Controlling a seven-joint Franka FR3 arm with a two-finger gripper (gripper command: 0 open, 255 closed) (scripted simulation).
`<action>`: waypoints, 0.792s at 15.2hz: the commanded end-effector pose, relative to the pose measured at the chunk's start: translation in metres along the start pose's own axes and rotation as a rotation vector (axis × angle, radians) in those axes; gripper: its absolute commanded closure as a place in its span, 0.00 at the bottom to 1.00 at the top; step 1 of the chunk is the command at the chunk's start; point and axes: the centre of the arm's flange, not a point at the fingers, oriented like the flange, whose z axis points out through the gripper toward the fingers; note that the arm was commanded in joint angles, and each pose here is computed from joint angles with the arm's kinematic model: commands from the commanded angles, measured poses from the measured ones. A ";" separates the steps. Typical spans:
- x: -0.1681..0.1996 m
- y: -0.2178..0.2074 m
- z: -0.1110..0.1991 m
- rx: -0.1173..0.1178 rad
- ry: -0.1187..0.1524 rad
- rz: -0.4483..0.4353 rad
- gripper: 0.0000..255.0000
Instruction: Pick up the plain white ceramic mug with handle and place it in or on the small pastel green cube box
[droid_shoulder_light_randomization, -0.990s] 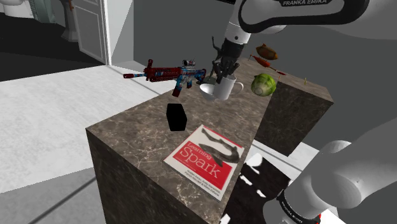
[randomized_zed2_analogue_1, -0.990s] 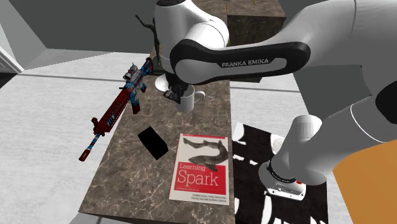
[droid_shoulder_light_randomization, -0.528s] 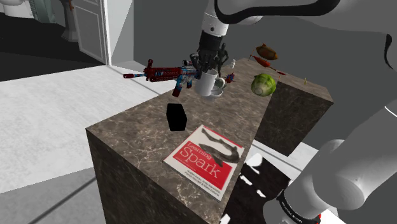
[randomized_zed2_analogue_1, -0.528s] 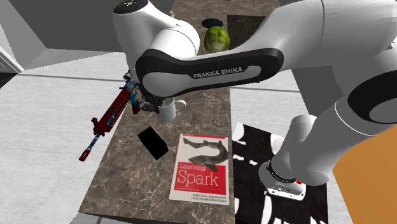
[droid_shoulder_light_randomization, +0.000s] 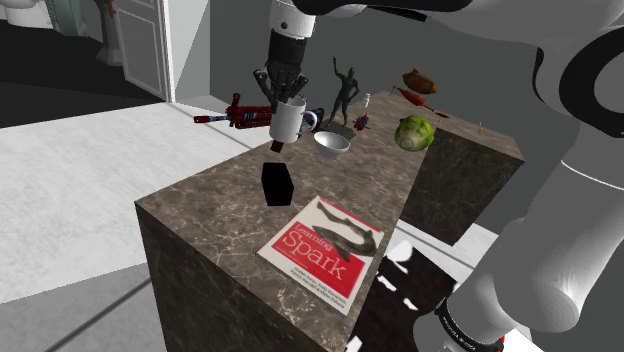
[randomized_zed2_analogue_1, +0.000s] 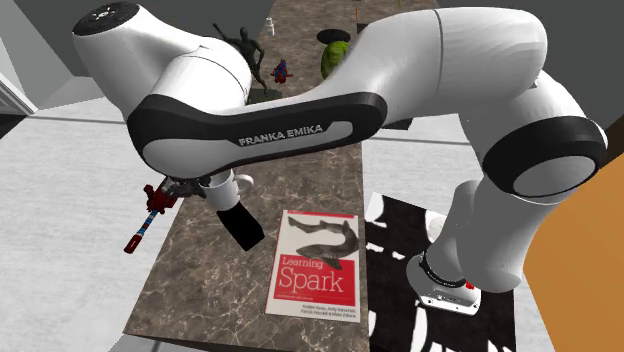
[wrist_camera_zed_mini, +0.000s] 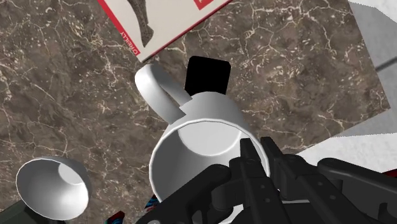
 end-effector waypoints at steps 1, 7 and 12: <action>0.002 -0.006 0.007 0.000 0.000 0.001 1.00; 0.000 -0.007 0.039 0.000 0.000 0.001 1.00; -0.002 -0.007 0.065 0.000 0.000 0.001 1.00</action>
